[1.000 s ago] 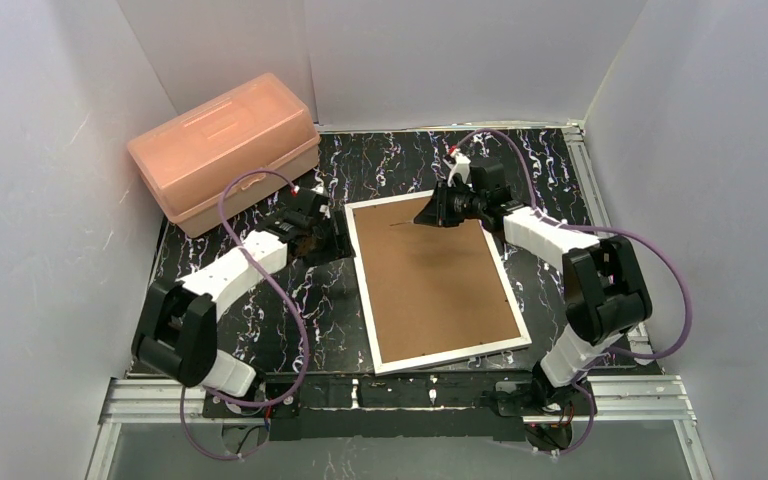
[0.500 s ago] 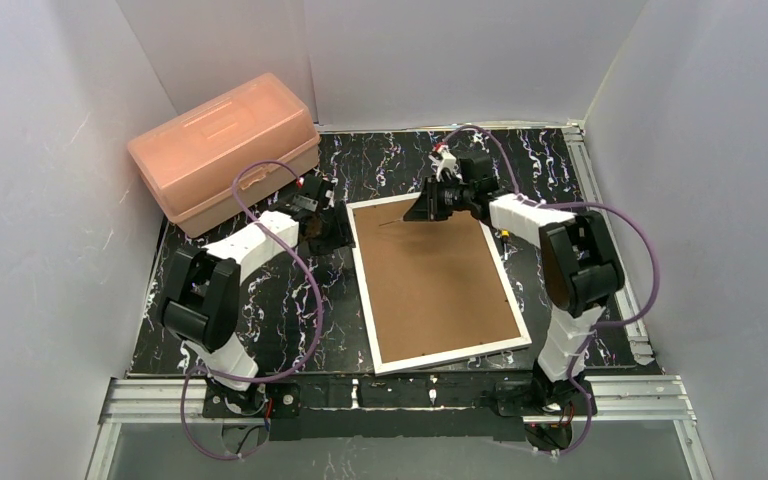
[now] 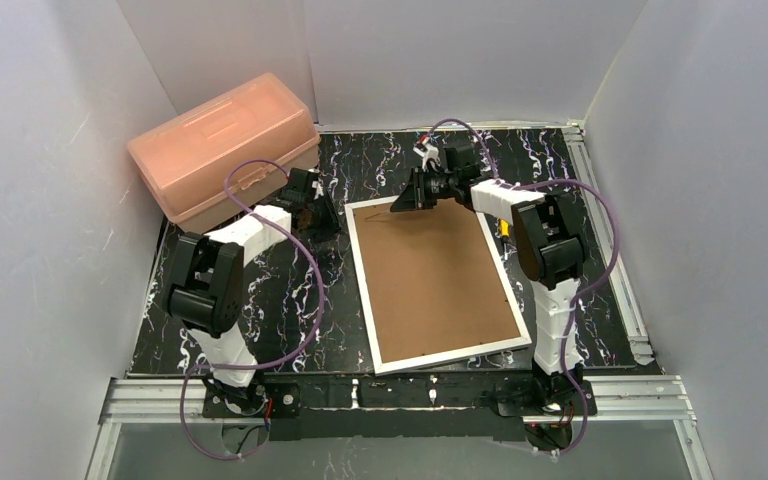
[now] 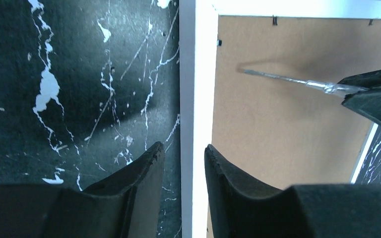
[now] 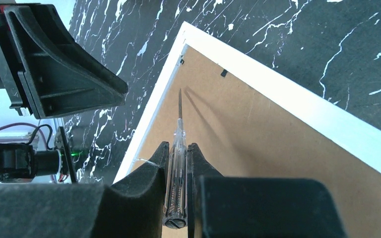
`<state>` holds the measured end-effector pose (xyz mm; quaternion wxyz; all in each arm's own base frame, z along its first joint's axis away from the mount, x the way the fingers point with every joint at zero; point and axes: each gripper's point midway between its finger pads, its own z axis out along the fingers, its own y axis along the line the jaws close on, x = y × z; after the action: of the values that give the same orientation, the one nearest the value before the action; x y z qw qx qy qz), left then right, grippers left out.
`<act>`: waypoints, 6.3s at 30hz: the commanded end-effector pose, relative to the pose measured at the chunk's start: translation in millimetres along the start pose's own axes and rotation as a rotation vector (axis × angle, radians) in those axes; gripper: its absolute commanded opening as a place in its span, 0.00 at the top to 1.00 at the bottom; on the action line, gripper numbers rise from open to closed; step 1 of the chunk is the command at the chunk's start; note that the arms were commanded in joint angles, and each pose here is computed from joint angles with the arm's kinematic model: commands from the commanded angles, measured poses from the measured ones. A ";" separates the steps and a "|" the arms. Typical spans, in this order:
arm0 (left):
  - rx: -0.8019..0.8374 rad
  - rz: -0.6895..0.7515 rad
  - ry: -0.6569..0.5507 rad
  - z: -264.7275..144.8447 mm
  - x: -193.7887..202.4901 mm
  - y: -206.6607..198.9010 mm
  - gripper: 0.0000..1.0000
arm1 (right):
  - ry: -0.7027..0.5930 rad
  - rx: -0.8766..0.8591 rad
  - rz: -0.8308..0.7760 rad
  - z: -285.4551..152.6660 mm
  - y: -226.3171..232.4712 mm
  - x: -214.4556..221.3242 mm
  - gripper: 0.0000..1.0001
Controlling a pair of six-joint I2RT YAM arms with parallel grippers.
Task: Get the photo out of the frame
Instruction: Release the photo frame item from the photo frame.
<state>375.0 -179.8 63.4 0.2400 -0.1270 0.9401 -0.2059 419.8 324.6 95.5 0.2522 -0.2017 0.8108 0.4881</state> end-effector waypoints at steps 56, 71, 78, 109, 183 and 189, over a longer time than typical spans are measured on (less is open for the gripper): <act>0.171 -0.051 -0.018 58.5 -56.5 -16.7 0.84 | 0.034 -0.108 0.088 38.6 -29.8 -4.9 0.99; 0.232 -0.066 0.007 66.8 -55.6 -26.5 0.88 | 0.049 -0.133 0.107 44.6 -29.9 0.3 0.99; 0.246 -0.077 0.025 69.8 -50.5 -27.2 0.89 | 0.055 -0.139 0.108 49.9 -26.6 2.7 0.99; 0.270 -0.079 0.061 69.8 -42.8 -31.9 0.90 | 0.120 -0.169 0.098 82.2 -3.2 28.7 0.99; 0.255 -0.064 0.114 57.8 -6.7 -58.9 0.91 | 0.044 -0.151 -0.275 88.4 208.7 -53.3 0.99; 0.211 -0.063 0.125 58.0 1.8 -60.9 0.92 | 0.054 -0.093 -0.311 91.1 212.8 -48.5 0.99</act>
<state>465.1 -181.2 42.0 0.2699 -0.1749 0.9098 -0.2624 434.7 415.0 126.6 0.2749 -0.2559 0.8688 0.3226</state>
